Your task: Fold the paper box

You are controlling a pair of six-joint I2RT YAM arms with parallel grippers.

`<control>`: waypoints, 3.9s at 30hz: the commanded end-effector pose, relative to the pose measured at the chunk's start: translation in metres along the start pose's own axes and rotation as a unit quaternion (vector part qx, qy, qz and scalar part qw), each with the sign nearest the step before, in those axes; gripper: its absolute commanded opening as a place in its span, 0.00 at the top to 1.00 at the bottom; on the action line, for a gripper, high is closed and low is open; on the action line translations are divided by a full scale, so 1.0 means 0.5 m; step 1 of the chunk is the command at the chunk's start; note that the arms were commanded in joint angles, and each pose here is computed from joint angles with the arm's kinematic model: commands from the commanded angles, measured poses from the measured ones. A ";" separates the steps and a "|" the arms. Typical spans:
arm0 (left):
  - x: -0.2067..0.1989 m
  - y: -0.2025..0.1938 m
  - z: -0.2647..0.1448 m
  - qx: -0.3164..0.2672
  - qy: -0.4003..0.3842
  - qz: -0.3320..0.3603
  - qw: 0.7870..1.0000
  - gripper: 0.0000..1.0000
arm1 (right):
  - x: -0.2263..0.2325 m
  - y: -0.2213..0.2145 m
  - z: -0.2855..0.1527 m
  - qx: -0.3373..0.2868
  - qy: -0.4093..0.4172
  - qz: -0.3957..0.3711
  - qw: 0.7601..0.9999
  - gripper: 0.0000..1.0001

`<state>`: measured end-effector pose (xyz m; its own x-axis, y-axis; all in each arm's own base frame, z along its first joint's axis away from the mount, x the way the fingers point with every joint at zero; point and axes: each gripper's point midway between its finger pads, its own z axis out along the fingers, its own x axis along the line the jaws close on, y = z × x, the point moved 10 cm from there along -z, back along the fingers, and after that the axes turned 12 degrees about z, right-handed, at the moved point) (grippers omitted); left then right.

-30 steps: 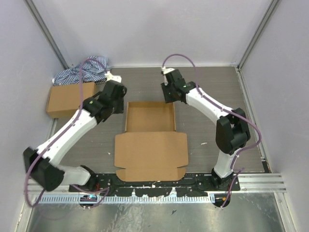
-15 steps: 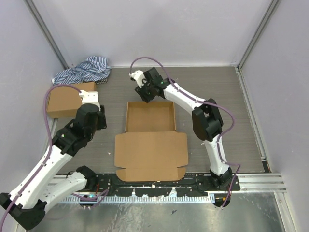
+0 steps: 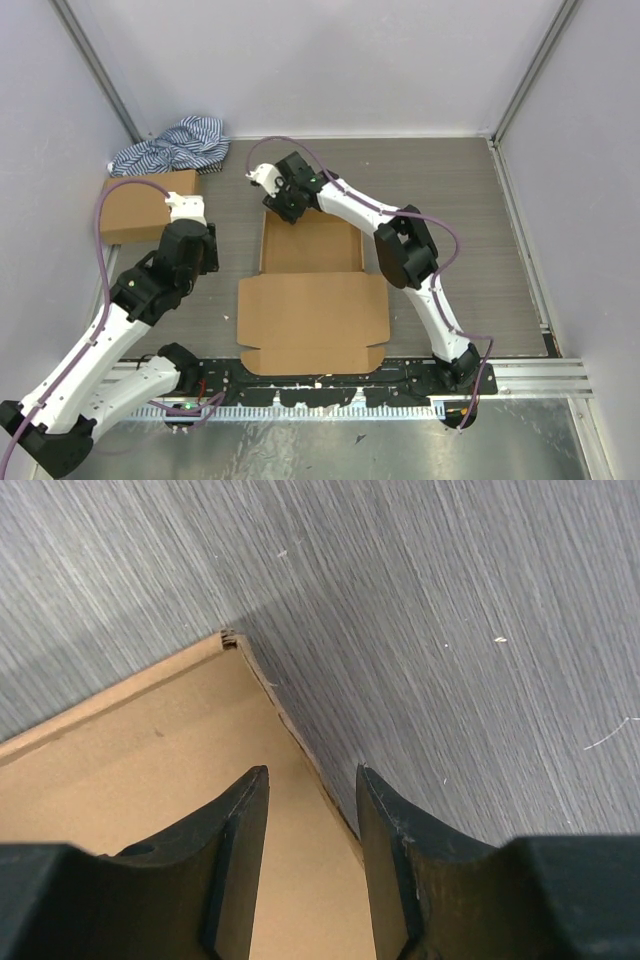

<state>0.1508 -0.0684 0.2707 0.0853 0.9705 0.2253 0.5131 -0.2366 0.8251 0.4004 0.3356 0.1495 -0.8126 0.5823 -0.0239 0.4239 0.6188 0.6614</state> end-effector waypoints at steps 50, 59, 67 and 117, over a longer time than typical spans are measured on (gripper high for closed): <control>0.004 -0.004 -0.001 0.000 0.007 -0.003 1.000 0.46 | 0.089 -0.168 -0.416 0.006 -0.116 0.421 0.900 0.43; 0.002 -0.001 0.005 0.006 0.009 0.005 1.000 0.46 | 0.113 -0.087 -0.498 -0.063 0.006 0.263 0.963 0.31; 0.003 -0.005 0.003 0.010 0.011 0.006 1.000 0.46 | 0.009 -0.056 -0.272 -0.012 -0.106 0.165 0.981 0.30; -0.149 0.042 0.459 0.184 -0.045 -0.242 0.951 0.43 | 0.003 -0.342 -0.312 0.040 -0.269 0.498 0.824 0.99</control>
<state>0.2975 -0.1231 0.1442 -0.1602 0.9863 -0.0400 0.8320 0.1568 0.5321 0.2550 0.1461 0.1438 0.2211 0.9679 0.1196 0.8634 -0.2512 0.4375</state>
